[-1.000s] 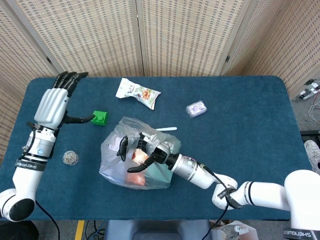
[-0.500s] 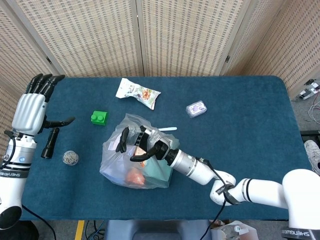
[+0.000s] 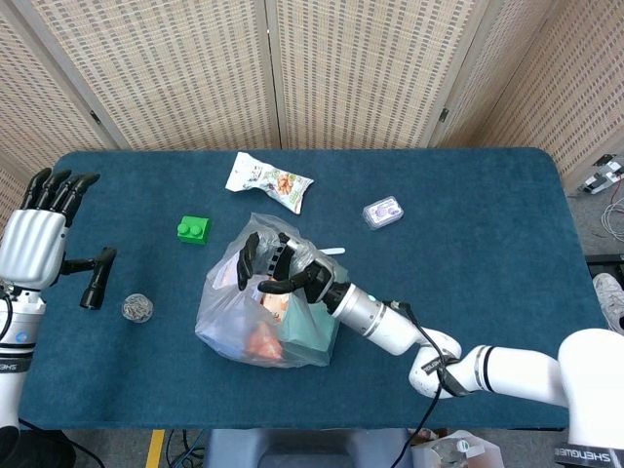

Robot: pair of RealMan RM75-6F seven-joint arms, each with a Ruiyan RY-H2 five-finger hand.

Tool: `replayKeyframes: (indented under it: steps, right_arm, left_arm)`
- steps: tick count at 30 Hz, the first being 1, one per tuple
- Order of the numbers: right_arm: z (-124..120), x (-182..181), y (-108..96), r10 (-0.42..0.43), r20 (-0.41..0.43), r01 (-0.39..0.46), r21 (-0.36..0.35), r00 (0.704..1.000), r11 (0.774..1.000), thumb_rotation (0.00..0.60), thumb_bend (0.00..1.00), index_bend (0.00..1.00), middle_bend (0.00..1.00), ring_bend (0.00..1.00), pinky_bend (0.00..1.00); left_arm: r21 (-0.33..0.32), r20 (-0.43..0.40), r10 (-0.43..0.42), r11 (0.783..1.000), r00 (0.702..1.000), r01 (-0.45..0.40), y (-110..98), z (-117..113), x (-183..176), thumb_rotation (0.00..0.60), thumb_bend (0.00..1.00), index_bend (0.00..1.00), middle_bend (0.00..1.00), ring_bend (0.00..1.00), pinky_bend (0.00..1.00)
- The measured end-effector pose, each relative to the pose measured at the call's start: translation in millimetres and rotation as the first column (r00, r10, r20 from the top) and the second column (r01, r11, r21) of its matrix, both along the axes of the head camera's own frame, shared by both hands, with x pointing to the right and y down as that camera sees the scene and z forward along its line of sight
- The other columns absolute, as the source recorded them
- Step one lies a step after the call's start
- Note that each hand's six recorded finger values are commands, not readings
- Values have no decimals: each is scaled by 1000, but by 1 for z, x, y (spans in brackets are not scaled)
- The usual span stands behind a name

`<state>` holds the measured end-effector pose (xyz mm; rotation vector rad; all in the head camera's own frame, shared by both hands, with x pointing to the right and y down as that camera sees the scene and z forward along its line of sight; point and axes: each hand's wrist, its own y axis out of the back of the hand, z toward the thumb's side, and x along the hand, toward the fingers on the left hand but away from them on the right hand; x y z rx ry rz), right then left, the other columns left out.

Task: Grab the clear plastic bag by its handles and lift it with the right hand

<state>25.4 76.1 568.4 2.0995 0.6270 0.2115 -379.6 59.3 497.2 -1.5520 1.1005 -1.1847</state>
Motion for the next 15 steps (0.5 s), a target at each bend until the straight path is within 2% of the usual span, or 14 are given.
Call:
replayKeyframes:
  steps: [4, 12, 15]
  right_arm:
    - [-3, 1, -3, 6, 3, -6, -26, 1000, 1000, 600, 153, 575, 608, 546, 564]
    - [-12, 3, -16, 44, 11, -43, -72, 999, 996, 600, 260, 679, 679, 626, 667]
    - [-17, 1, -21, 68, 12, -67, -88, 998, 994, 600, 289, 723, 711, 665, 710]
  left_arm:
    - [-15, 32, -5, 1000, 999, 5, 7, 7, -7, 600, 0, 146, 147, 78, 11]
    - [-62, 122, -32, 997, 992, 40, 45, 28, -33, 600, 0, 154, 146, 78, 11]
    - [-88, 167, -40, 995, 985, 55, 66, 37, -44, 600, 0, 154, 145, 78, 11]
